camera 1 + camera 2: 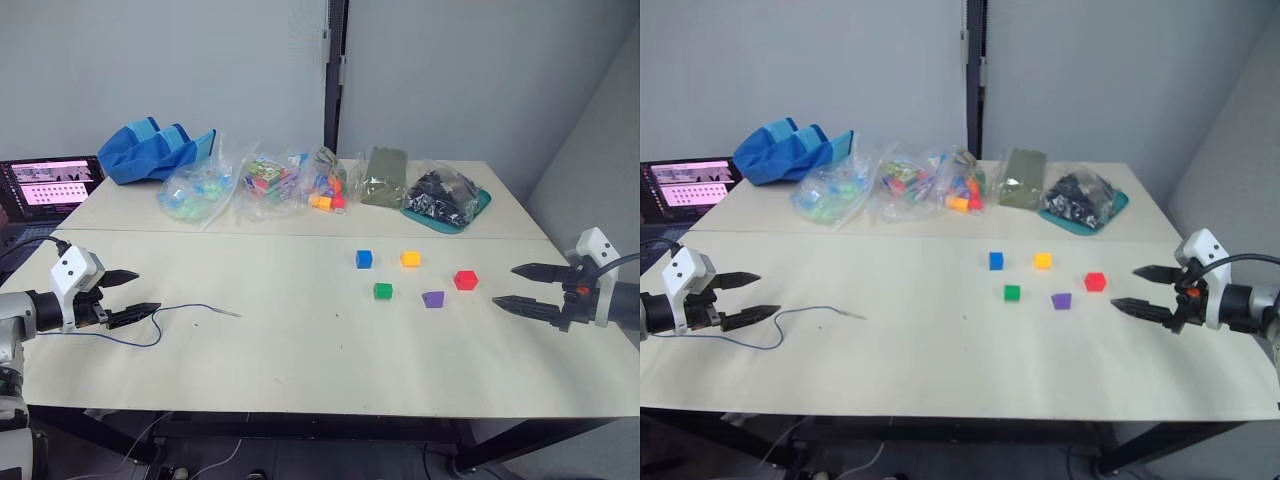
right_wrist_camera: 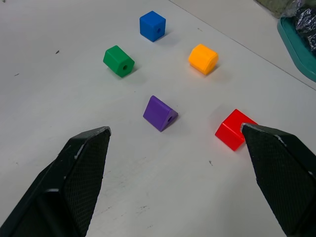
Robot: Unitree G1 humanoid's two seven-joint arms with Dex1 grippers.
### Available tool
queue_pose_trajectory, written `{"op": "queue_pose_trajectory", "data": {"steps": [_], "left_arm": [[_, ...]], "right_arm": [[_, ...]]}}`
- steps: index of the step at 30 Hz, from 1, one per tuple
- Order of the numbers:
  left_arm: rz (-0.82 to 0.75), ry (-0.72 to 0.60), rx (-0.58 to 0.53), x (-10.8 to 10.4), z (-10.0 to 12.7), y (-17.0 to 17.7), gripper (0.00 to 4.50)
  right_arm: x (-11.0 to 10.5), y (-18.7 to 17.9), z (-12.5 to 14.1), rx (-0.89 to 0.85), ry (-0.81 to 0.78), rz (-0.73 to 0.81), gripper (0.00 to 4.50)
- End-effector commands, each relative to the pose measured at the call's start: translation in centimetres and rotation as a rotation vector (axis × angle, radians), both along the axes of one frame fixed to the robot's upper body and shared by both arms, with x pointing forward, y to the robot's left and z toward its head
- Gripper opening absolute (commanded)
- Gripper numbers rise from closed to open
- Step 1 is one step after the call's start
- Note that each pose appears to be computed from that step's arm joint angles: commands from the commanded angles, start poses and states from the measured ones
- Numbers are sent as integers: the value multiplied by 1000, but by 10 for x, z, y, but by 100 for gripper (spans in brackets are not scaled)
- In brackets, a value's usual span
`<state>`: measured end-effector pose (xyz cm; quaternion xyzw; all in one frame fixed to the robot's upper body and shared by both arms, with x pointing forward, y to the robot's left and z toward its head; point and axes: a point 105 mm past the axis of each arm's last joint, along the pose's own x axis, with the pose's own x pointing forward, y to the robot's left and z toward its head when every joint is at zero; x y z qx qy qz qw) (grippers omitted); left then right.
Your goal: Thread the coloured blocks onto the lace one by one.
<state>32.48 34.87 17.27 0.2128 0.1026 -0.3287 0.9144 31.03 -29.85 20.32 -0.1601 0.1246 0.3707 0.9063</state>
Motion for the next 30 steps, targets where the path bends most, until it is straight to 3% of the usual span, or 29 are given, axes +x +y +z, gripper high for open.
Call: {"op": "queue_pose_trajectory", "data": {"steps": [1,8,17,20,25,30], "left_arm": [[-5,-68,-18,2,20,-1,450],[-26,-96,-45,13,34,-10,450],[-293,-88,60,15,42,-48,450],[-404,-40,179,17,28,-62,450],[-509,40,296,27,8,-82,450],[-508,85,358,40,-9,-95,450]], "right_arm": [[-5,1,14,-10,-36,21,446],[-15,31,29,25,-53,122,446],[-50,114,38,-10,47,349,446],[-65,140,41,-18,60,427,446],[-66,167,41,32,8,442,446],[-65,173,34,68,2,414,446]]}}
